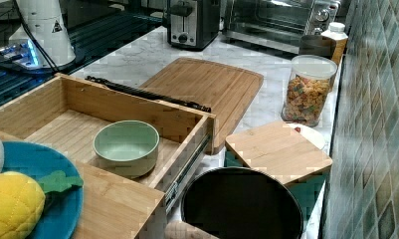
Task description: Close the drawer.
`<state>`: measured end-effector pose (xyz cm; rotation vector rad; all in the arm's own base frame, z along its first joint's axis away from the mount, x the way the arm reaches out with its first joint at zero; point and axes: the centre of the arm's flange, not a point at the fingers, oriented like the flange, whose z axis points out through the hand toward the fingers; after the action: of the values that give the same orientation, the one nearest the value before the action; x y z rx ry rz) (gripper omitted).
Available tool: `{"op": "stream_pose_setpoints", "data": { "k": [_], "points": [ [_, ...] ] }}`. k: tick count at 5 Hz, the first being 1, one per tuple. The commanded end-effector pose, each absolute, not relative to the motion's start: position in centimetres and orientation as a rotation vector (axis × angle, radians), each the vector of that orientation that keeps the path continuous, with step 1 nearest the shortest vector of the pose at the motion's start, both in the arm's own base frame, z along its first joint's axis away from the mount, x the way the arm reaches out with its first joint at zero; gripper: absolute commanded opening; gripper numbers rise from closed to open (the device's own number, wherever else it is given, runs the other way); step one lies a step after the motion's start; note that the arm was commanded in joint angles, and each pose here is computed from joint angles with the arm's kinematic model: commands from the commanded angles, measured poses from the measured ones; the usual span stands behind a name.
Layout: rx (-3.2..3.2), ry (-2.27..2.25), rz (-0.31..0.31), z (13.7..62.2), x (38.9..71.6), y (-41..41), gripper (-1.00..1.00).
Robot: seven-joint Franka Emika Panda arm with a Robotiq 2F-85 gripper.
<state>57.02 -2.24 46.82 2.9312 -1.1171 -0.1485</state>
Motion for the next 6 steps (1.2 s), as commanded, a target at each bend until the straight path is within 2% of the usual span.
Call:
{"op": "stream_pose_setpoints", "data": {
  "k": [1, 2, 3, 4, 5, 6],
  "points": [
    [2.937, -1.125, -0.16, 46.6, 56.9, -2.2, -1.0],
    [3.074, -0.853, -0.155, 45.6, 55.6, -1.1, -1.0],
    [3.171, -0.509, -0.022, 43.9, 53.3, 0.8, -1.0],
    [3.172, -0.348, -0.064, 42.3, 52.5, 2.1, -1.0],
    [3.104, -0.143, -0.033, 40.5, 51.7, 2.1, -1.0],
    [3.061, 0.011, 0.071, 39.0, 50.0, 1.7, -1.0]
  ]
}}
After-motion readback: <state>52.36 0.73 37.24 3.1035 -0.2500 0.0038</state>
